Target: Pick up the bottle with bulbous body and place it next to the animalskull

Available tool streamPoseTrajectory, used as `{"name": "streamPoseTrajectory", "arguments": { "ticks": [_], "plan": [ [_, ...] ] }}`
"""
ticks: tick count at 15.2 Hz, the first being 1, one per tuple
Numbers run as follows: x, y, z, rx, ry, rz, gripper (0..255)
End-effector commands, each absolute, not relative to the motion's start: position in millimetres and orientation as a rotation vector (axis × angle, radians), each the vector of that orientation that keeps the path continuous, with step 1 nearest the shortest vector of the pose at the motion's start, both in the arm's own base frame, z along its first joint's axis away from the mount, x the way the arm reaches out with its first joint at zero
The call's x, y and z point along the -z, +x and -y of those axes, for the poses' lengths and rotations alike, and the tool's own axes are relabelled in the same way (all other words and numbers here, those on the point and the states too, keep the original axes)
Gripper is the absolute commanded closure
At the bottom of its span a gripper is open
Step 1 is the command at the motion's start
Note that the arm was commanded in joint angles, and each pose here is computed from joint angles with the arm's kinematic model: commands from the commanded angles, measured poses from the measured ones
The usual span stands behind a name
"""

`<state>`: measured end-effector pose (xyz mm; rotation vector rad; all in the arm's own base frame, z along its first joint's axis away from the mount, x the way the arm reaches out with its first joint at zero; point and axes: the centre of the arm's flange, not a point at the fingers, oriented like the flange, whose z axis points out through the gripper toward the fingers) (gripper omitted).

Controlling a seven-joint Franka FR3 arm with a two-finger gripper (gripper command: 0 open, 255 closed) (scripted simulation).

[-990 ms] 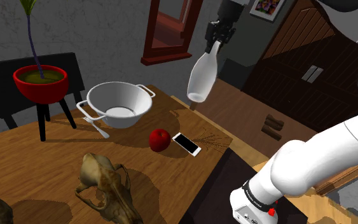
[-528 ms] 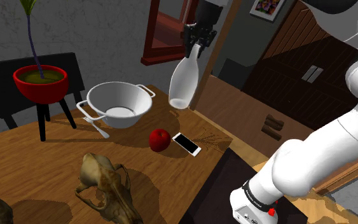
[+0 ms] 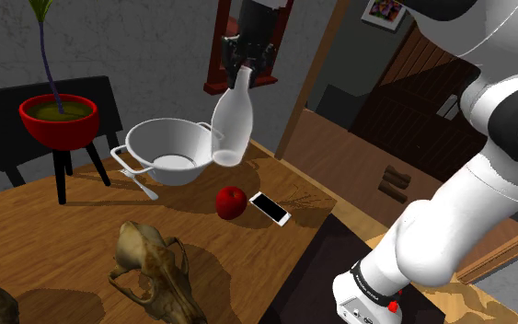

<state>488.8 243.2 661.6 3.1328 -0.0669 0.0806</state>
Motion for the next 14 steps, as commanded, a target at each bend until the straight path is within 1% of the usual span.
{"name": "streamPoseTrajectory", "arguments": {
  "ticks": [1, 14],
  "plan": [
    [-655.7, 493.0, -270.0, -0.082, 3.134, 0.069, 255],
    [-616.9, 527.8, -429.0, -0.082, 3.134, 0.069, 255]
  ]
}}
